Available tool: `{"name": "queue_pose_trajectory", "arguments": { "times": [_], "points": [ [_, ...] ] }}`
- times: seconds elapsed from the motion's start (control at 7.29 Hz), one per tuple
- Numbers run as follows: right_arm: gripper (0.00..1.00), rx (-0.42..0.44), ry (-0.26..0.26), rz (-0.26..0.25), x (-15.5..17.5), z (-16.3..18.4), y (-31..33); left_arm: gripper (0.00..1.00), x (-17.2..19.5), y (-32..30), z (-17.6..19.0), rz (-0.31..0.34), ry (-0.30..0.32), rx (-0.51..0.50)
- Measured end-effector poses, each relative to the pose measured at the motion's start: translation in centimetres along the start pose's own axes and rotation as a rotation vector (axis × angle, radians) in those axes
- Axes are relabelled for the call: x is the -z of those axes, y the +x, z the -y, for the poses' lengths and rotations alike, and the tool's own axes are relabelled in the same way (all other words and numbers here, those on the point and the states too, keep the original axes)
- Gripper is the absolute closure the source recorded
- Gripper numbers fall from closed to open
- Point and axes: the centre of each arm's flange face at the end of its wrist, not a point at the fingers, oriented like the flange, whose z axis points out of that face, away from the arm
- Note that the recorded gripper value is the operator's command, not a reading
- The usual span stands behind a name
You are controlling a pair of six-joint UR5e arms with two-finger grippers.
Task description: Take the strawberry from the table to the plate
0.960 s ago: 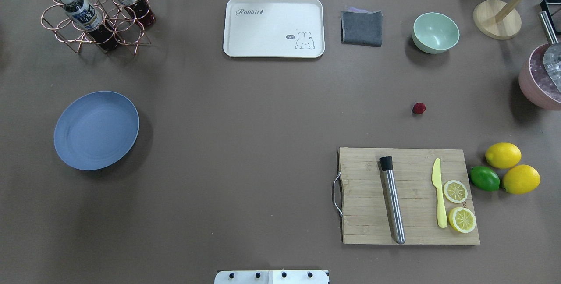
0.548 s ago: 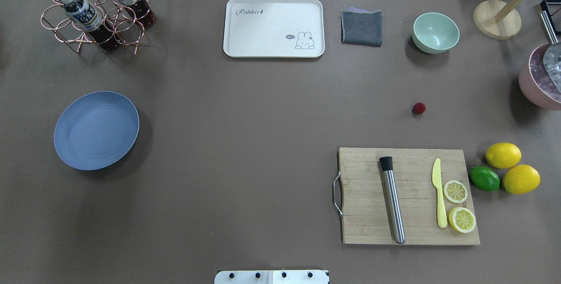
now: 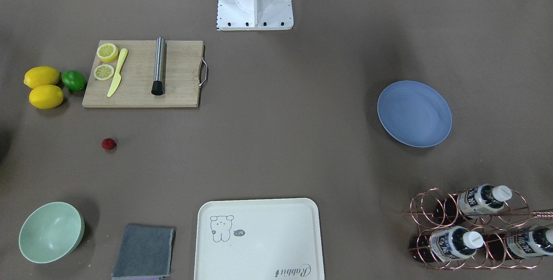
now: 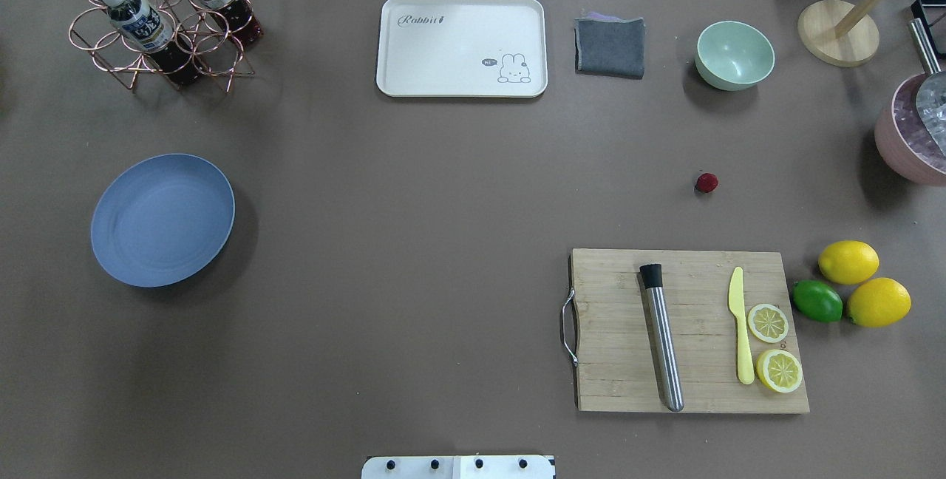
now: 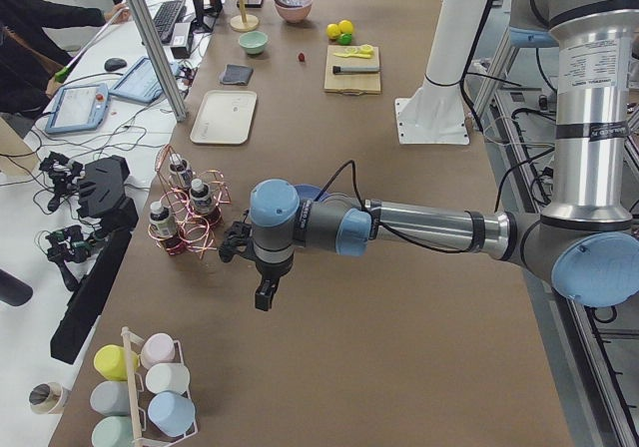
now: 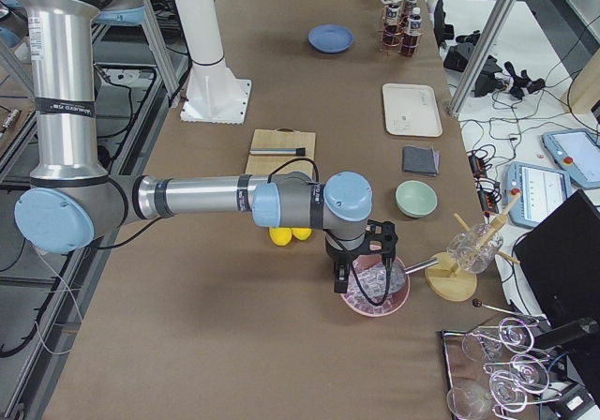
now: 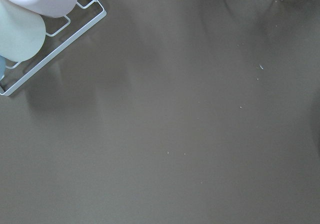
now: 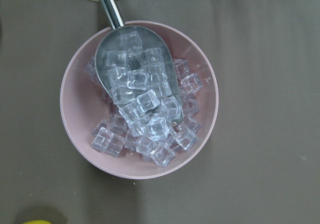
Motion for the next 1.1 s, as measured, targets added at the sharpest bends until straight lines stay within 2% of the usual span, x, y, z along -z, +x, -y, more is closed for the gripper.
{"name": "queue_pose_trajectory", "arguments": {
  "times": [0.55,1.1],
  "points": [
    [0.00,-0.033,-0.016,-0.002,-1.0,0.3,0.9,0.02,0.7,0.4,0.7,0.004,0.018,-0.013],
    [0.00,-0.008,0.012,0.004,0.5,0.6,-0.6,0.02,-0.8,-1.0,-0.1,0.002,-0.013,0.015]
  ]
}}
